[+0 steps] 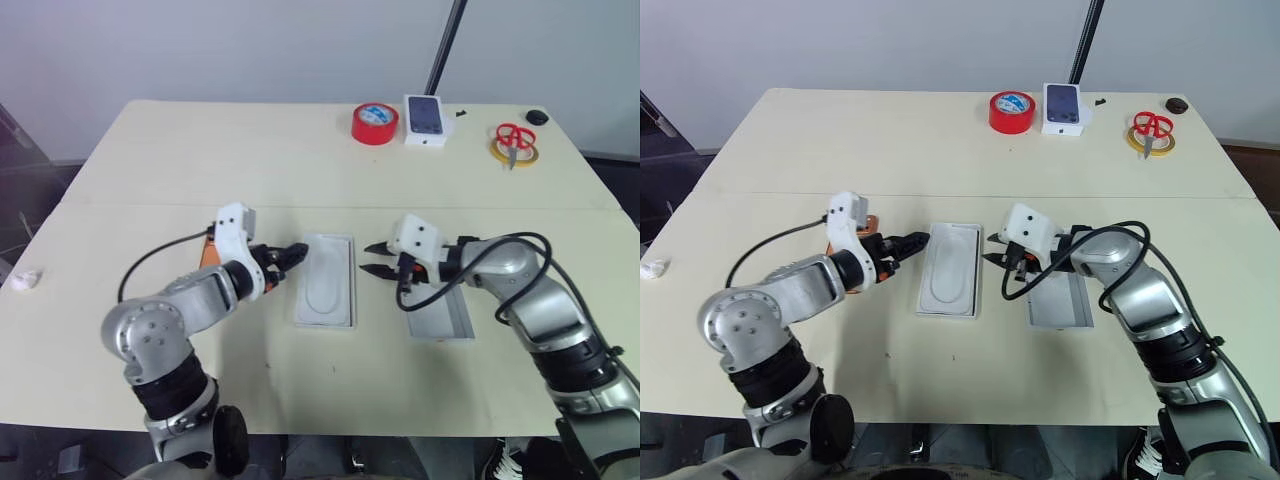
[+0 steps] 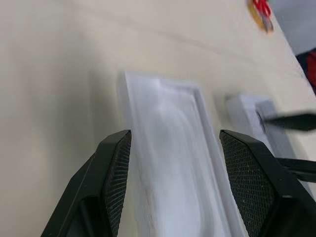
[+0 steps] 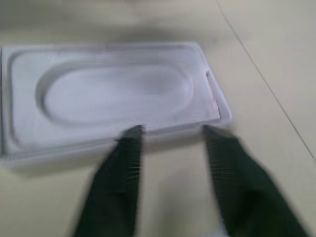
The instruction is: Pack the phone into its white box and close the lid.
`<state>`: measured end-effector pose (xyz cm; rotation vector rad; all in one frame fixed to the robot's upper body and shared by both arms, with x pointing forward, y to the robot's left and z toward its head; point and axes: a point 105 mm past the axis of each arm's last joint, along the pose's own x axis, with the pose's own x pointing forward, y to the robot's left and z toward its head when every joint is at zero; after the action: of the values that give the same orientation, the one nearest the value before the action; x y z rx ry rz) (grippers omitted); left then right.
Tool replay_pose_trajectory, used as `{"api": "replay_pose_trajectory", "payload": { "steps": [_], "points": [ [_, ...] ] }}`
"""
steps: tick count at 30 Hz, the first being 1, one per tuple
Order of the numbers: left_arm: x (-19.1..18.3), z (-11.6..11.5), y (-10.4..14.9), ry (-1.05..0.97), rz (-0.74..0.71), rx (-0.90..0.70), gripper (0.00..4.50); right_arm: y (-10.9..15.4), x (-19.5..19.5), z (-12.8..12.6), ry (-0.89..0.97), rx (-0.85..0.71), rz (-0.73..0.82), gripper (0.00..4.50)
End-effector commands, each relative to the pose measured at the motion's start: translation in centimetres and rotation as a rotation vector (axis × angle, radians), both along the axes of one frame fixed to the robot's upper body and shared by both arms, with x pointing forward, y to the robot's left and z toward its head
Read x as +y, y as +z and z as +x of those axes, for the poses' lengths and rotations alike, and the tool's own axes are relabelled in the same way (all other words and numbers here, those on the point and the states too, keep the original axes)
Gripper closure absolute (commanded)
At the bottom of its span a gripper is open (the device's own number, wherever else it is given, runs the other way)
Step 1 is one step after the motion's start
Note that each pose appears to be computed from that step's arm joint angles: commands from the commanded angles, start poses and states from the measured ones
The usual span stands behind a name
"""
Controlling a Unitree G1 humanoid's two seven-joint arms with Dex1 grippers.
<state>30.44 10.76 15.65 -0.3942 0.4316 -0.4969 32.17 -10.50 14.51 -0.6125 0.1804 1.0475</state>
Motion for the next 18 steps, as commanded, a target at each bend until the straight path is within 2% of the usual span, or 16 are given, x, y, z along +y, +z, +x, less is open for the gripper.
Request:
{"api": "replay_pose_trajectory", "payload": {
  "steps": [1,4,10,13,18],
  "points": [
    [1.8,-0.6,1.2,-0.026,0.138,-0.152,1.53,0.3,2.0,0.9,-0.034,-0.028,0.017,4.41],
    [3.5,-1.6,0.4,-0.071,0.261,-0.254,1.53,-0.1,3.5,2.0,-0.102,-0.035,0.032,4.41],
    [4.9,-4.4,-0.9,-0.245,0.412,-0.399,1.53,-1.0,5.6,3.0,-0.156,-0.037,0.046,4.41],
    [5.1,-5.6,-1.3,-0.304,0.423,-0.414,1.53,-1.6,6.3,3.5,-0.18,-0.055,0.025,4.41],
    [5.3,-5.9,-1.6,-0.306,0.425,-0.421,1.53,-2.2,6.2,4.2,-0.214,-0.108,-0.046,4.41]
  ]
}}
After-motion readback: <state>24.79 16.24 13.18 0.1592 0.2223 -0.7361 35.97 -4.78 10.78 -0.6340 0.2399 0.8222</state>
